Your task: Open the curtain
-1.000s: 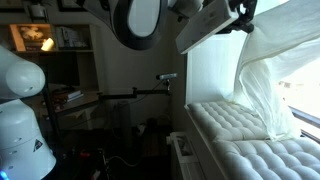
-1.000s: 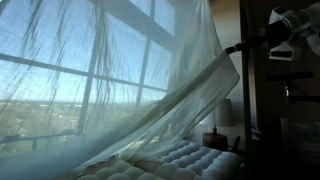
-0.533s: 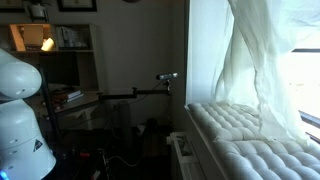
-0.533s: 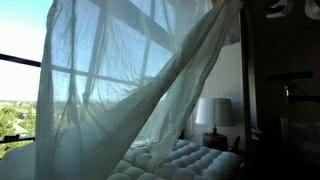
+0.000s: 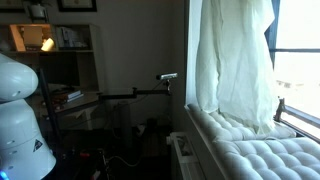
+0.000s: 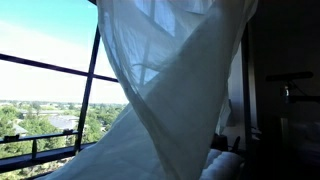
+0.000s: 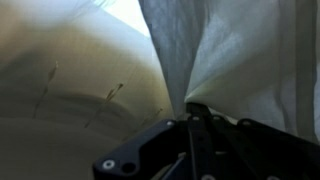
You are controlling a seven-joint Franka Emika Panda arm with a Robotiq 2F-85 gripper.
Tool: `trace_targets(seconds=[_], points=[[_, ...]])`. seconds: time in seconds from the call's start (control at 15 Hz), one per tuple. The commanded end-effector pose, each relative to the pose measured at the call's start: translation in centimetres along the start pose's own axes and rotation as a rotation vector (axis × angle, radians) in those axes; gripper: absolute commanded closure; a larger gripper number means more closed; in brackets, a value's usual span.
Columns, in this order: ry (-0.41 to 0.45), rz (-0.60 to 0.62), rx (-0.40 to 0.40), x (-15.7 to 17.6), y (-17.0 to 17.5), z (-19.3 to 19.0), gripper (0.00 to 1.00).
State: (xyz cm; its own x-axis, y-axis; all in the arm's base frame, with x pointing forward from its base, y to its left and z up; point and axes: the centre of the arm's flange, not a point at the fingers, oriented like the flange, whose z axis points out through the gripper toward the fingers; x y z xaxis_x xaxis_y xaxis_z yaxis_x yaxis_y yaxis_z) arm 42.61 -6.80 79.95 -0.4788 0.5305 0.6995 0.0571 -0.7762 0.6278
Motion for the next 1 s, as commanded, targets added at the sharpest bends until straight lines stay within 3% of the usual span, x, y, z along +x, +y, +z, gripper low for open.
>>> trace_targets(seconds=[0.0, 0.27, 0.33, 0.93], points=[[0.137, -0.052, -0.096, 2.1, -1.8, -5.8, 0.99], [0.098, -0.063, -0.140, 1.0, 0.4, -5.6, 1.00], [0.105, -0.055, -0.117, 3.2, 6.0, -4.2, 0.99], [0.085, -0.054, -0.117, 2.0, 6.1, -4.2, 1.00]])
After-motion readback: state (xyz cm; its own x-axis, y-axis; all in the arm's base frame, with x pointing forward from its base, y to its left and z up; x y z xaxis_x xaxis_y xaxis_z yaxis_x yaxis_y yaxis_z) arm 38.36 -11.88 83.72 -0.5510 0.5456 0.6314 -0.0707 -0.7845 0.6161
